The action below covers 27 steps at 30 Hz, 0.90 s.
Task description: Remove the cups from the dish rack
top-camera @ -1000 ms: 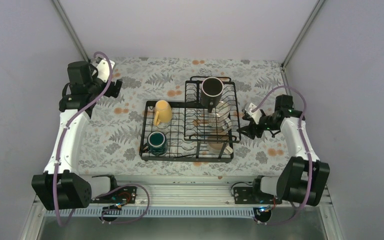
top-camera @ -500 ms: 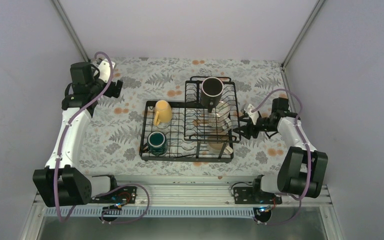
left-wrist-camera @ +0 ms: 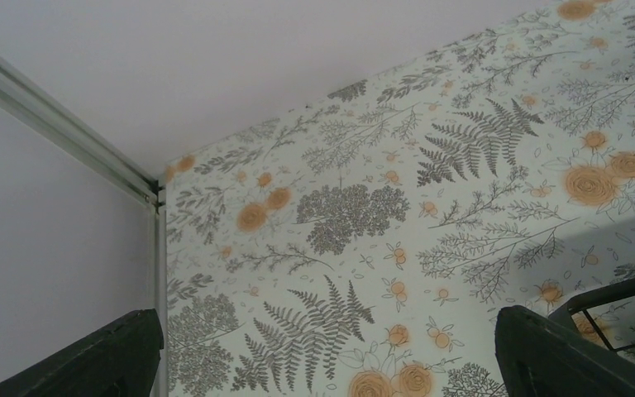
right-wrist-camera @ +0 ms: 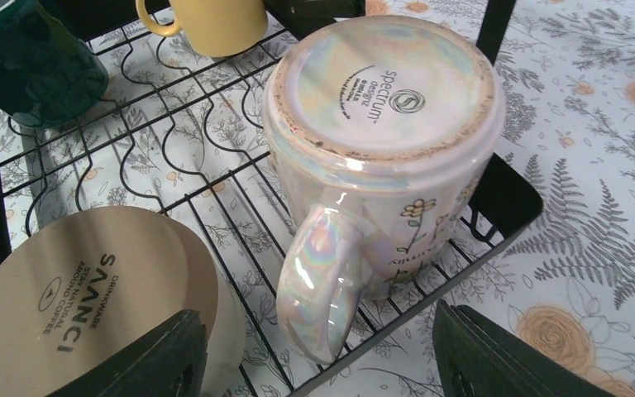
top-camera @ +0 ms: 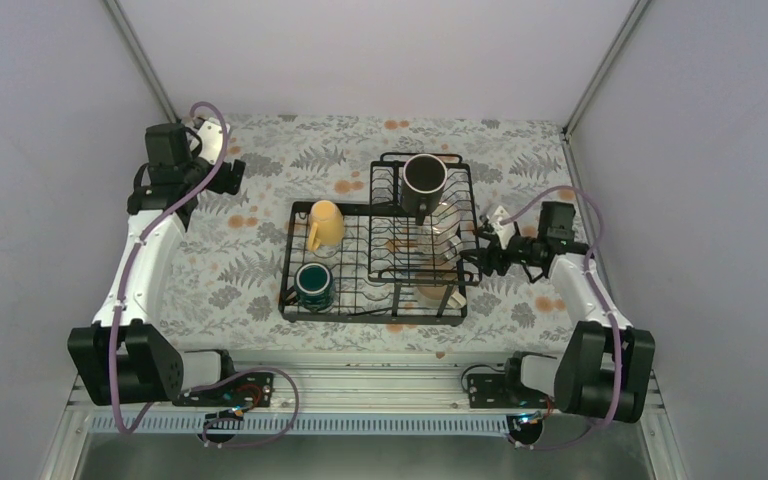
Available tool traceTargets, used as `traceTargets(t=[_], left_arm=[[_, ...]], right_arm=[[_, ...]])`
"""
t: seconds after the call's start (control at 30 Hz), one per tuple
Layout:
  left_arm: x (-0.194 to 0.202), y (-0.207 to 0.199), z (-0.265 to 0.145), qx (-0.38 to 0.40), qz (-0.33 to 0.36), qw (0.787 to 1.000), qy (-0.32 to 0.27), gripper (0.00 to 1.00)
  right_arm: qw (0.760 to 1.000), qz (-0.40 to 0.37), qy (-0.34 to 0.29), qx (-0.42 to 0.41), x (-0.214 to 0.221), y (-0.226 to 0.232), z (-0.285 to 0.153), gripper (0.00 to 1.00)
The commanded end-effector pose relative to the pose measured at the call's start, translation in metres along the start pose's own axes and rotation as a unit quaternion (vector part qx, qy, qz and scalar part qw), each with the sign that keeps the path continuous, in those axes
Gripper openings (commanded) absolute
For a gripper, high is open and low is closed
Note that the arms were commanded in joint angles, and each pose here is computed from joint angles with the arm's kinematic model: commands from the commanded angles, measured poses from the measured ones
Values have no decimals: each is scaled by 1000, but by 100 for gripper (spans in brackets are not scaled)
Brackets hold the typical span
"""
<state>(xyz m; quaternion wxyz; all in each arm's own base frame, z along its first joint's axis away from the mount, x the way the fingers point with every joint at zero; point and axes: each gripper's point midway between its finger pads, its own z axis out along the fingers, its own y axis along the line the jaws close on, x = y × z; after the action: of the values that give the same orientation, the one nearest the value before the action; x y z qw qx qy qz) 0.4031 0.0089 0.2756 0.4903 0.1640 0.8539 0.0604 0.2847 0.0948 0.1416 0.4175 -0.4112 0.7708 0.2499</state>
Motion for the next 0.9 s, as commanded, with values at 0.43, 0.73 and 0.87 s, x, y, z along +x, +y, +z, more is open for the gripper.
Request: traceTargets(t=[0.43, 0.73, 0.87], left_arm=[[-7, 2, 2, -4, 2, 1000, -7, 100], [-4, -1, 4, 3, 3, 1000, -5, 100], [-2, -2, 5, 4, 3, 1000, -5, 100]], right_arm=[[1000, 15, 20, 4, -3, -13, 33, 65], [1000, 21, 19, 5, -5, -15, 42, 47], [1000, 14, 17, 15, -9, -16, 39, 36]])
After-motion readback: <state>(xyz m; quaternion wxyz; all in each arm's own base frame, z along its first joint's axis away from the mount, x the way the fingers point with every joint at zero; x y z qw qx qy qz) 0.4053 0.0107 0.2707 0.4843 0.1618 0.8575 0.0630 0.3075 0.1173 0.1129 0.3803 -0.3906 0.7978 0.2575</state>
